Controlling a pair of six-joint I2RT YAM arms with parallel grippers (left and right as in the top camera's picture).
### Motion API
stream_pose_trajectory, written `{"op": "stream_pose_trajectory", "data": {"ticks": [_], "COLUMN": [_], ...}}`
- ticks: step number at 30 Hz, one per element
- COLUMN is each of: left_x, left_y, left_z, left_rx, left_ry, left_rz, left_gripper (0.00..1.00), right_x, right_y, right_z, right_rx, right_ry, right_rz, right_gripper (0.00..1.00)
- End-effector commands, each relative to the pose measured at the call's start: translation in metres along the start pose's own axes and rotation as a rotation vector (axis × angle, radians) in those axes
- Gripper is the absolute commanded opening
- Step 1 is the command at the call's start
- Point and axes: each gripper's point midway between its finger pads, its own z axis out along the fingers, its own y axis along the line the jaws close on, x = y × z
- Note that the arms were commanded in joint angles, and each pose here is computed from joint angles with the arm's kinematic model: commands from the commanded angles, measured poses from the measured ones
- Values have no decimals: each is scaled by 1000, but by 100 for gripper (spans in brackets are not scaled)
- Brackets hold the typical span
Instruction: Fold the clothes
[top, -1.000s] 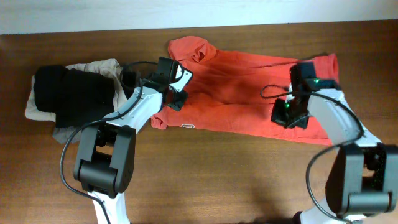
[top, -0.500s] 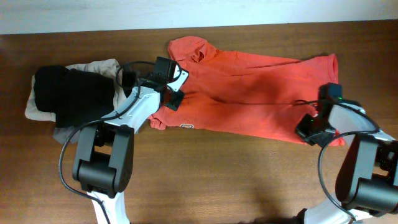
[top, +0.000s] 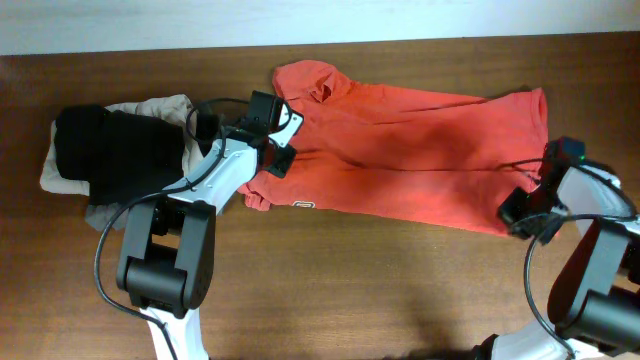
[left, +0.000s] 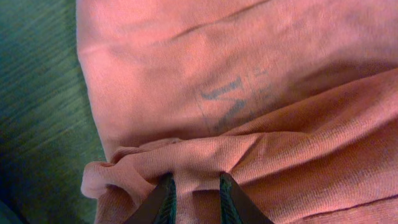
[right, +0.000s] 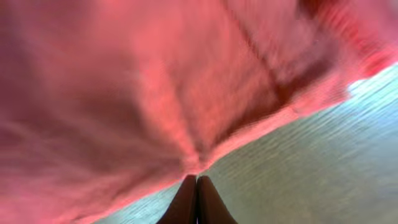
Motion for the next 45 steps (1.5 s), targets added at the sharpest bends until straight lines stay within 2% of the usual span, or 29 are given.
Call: {"op": "stream_pose_trajectory", "data": {"ticks": [1, 2, 5, 6, 11, 13, 18, 21, 26, 33, 40, 45], "left_x": [1, -7, -36, -43, -59, -42, 4, 27, 47, 45, 46, 46], "left_y": [9, 11, 19, 20, 2, -16, -30, -33, -23, -18, -5, -5], "left_z": [-3, -9, -35, -45, -74, -68, -43, -22, 7, 17, 18, 18], "left_rx": [-23, -27, -45, -47, 47, 117, 149, 148, 96, 66, -4, -4], "left_ry": [19, 0, -76, -95, -128, -58, 78, 128, 175, 164, 169, 168], "left_rz": [-16, -17, -43, -52, -51, -48, -48, -52, -59, -56, -50, -46], "left_gripper": [24, 27, 47, 50, 57, 55, 32, 26, 25, 26, 30, 34], "right_x": [-23, -24, -25, -24, -9, 1, 16, 21, 11, -9, -21, -28], "right_y": [21, 24, 25, 26, 31, 36, 44, 43, 13, -19, -63, -66], "right_z": [-50, -56, -65, -66, -60, -50, -23, -4, 24, 38, 35, 30], "right_rx": [-112, -128, -136, -140, -160, -152, -145, -146, -51, 12, 51, 5], "right_ry": [-112, -117, -131, -126, -67, -42, -24, -33, -116, -225, -231, -223], "right_rz": [-82, -85, -86, -85, -102, -126, -164, -150, 6, 91, 218, 226], "right_gripper": [4, 4, 4, 4, 4, 4, 4, 4, 4, 5, 4, 4]}}
